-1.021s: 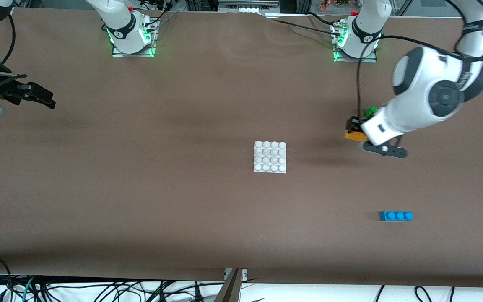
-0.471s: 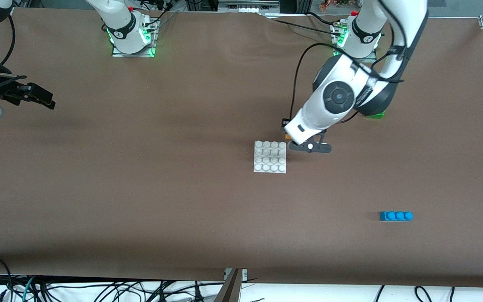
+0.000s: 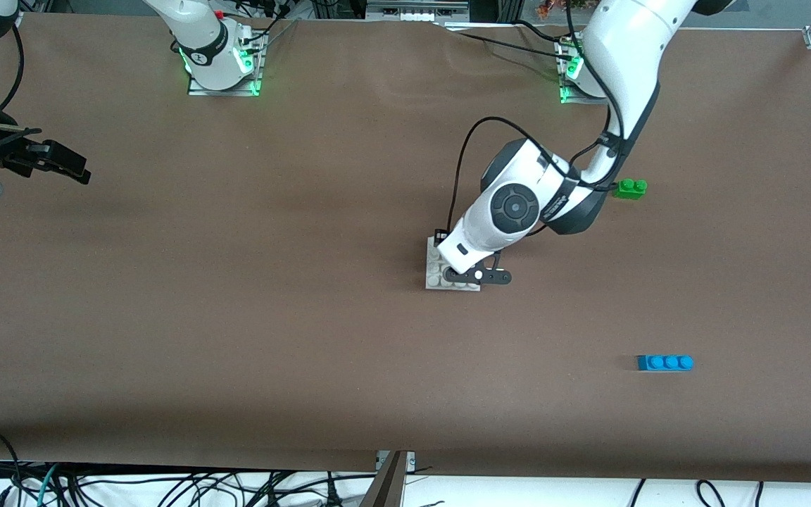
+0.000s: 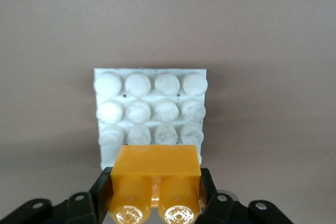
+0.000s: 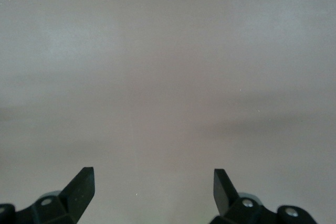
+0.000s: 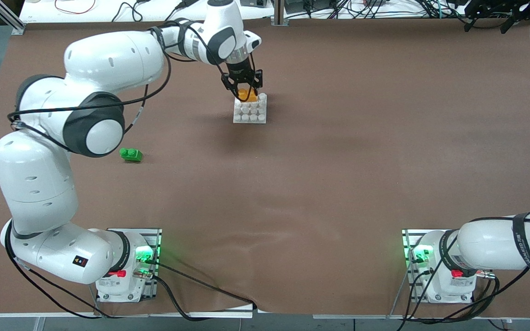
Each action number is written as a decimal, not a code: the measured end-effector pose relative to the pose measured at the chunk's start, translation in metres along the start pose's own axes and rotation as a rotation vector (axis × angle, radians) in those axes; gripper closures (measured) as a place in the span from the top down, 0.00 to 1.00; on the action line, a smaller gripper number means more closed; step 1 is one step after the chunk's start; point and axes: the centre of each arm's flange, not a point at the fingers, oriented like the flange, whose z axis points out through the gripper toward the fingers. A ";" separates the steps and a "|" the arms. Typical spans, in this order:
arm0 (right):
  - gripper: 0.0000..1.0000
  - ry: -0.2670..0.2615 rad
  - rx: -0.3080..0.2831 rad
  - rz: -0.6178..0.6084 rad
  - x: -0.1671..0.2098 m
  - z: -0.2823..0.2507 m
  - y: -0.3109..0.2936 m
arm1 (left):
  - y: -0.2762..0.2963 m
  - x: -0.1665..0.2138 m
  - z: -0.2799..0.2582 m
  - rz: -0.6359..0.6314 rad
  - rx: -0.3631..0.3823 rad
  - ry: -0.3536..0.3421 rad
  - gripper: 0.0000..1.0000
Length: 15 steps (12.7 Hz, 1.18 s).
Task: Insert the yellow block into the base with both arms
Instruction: 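Lower the yellow block onto the base plate studs with the left gripper, then press the yellow block down onto the base plate with the left gripper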
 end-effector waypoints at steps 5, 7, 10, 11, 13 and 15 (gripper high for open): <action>1.00 0.000 0.000 0.000 0.000 0.000 0.000 | 0.008 -0.004 0.018 0.000 0.014 -0.018 0.68; 1.00 0.000 0.000 0.000 0.000 0.000 0.000 | 0.000 0.001 0.019 -0.012 0.021 -0.015 0.68; 1.00 0.000 0.000 0.000 0.000 0.000 0.000 | -0.009 0.006 0.027 -0.027 0.032 -0.020 0.68; 1.00 0.000 0.000 0.000 0.000 0.000 0.000 | -0.010 0.007 0.030 -0.030 0.033 -0.022 0.68; 1.00 0.000 0.000 0.000 0.000 0.000 0.000 | -0.010 0.008 0.037 -0.029 0.033 -0.024 0.68; 1.00 0.000 0.000 0.000 0.000 0.000 0.000 | -0.007 0.007 0.044 -0.025 0.030 -0.020 0.68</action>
